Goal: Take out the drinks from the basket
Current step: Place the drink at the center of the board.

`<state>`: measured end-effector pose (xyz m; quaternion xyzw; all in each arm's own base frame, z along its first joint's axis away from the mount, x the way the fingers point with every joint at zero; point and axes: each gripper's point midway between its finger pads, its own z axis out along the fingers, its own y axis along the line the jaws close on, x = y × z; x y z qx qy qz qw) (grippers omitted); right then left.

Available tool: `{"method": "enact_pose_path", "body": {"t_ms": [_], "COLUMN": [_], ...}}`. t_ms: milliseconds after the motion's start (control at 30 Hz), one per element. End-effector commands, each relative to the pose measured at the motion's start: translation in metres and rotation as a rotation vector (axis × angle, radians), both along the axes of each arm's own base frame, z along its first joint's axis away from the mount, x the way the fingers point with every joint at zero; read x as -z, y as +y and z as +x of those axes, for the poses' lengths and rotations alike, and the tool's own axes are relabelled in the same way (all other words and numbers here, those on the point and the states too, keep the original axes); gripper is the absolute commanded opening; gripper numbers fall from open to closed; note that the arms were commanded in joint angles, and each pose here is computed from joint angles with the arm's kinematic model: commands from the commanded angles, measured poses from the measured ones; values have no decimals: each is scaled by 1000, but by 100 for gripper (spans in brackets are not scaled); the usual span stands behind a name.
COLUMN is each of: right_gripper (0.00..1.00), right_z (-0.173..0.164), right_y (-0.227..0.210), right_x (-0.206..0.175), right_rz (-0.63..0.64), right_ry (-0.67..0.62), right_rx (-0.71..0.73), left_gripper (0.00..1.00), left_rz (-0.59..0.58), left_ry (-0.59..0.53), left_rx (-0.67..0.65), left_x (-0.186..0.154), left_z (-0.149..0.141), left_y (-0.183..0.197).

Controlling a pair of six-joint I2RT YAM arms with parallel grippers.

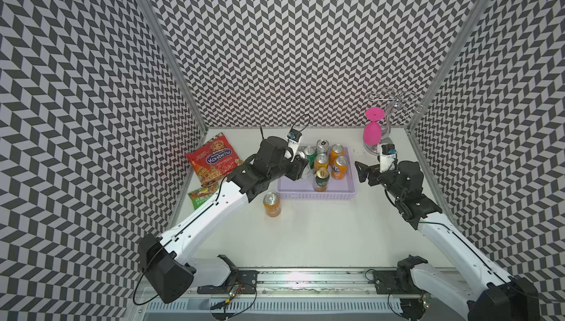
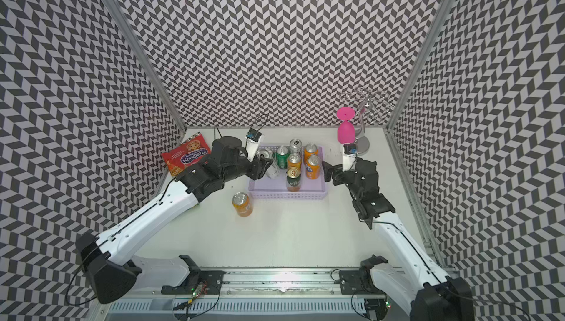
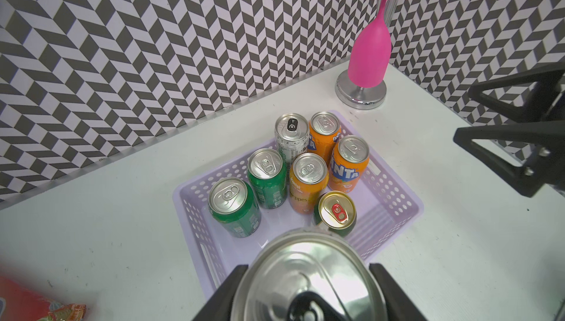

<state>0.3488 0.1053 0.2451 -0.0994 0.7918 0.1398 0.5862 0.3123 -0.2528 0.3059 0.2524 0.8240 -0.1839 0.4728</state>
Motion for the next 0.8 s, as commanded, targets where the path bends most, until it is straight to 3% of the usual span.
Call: {"method": "enact_pose_path", "body": {"t_ms": [0,267,767], "right_gripper": [99,100,99], "right_z": [2,1,0], "right_y": [0,0,-1], "right_x": [-9,-9,-11], "right_rz": [11,12,13], "right_ry": [-39,-39,-44], "right_rx": [-3,-6,-3], "left_gripper": [45,44,46], "left_rz": [-100,-101,-7], "left_ry": [-50,-23,46], "left_rx": [9,-10,19], "left_x": [-34,-28,37], "left_z": [-17,-45,-55], "left_y": [2,7,-5]}}
